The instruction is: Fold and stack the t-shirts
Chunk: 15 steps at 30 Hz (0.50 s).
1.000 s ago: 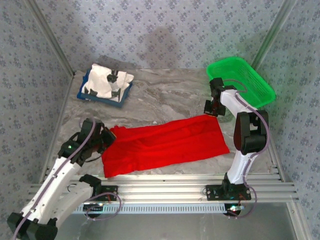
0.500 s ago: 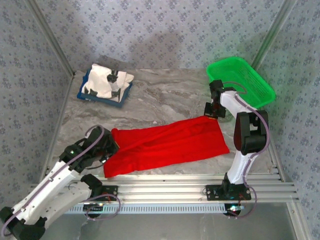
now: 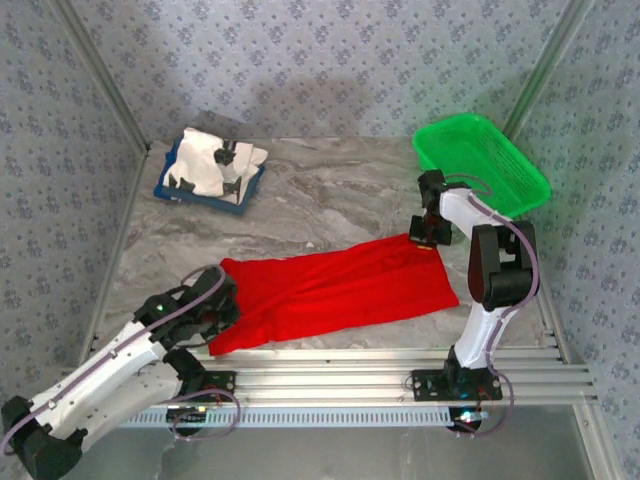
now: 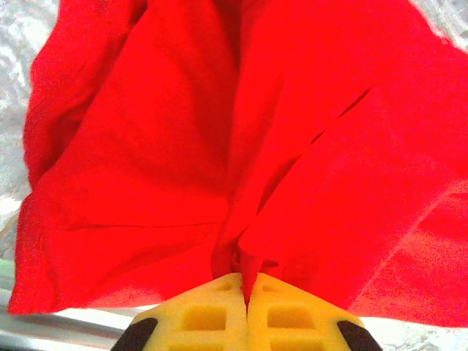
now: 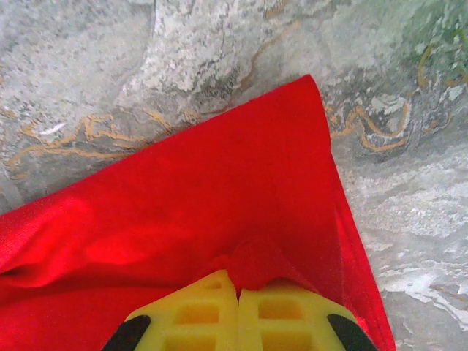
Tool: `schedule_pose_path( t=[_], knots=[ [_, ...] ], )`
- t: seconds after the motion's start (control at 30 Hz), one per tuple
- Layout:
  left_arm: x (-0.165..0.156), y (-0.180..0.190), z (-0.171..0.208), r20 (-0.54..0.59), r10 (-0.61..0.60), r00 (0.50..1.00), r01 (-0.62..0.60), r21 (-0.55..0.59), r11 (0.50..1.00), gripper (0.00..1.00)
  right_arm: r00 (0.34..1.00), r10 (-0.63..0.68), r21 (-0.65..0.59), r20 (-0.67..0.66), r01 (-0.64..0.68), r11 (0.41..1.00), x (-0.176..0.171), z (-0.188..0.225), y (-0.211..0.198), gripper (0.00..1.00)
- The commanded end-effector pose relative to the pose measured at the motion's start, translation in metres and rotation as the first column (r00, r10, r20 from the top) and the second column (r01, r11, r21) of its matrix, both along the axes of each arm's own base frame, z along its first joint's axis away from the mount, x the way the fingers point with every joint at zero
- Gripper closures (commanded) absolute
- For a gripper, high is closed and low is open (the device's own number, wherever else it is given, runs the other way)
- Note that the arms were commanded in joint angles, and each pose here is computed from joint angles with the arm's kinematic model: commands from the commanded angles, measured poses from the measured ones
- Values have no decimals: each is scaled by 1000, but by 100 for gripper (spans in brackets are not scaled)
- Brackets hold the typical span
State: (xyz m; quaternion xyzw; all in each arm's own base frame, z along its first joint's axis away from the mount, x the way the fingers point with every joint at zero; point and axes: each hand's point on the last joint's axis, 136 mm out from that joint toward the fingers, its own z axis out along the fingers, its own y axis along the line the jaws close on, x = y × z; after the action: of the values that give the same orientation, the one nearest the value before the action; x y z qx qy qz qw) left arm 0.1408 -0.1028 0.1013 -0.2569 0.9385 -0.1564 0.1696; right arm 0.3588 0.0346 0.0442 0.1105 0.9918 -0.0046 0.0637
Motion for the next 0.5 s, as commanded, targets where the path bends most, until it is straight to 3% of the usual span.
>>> schedule_pose_path(
  t=[0.0,0.47],
  knots=[
    [-19,13,-13,-132,202,970,-205,-10,979,100,1000,-23,-5,7,23,1000,-5,5,-1,100],
    [-25,17,-30,-181,222,958,-218,45,975,100,999,-22,-17,-26,22,1000,-15,-6,-2,100]
  ],
)
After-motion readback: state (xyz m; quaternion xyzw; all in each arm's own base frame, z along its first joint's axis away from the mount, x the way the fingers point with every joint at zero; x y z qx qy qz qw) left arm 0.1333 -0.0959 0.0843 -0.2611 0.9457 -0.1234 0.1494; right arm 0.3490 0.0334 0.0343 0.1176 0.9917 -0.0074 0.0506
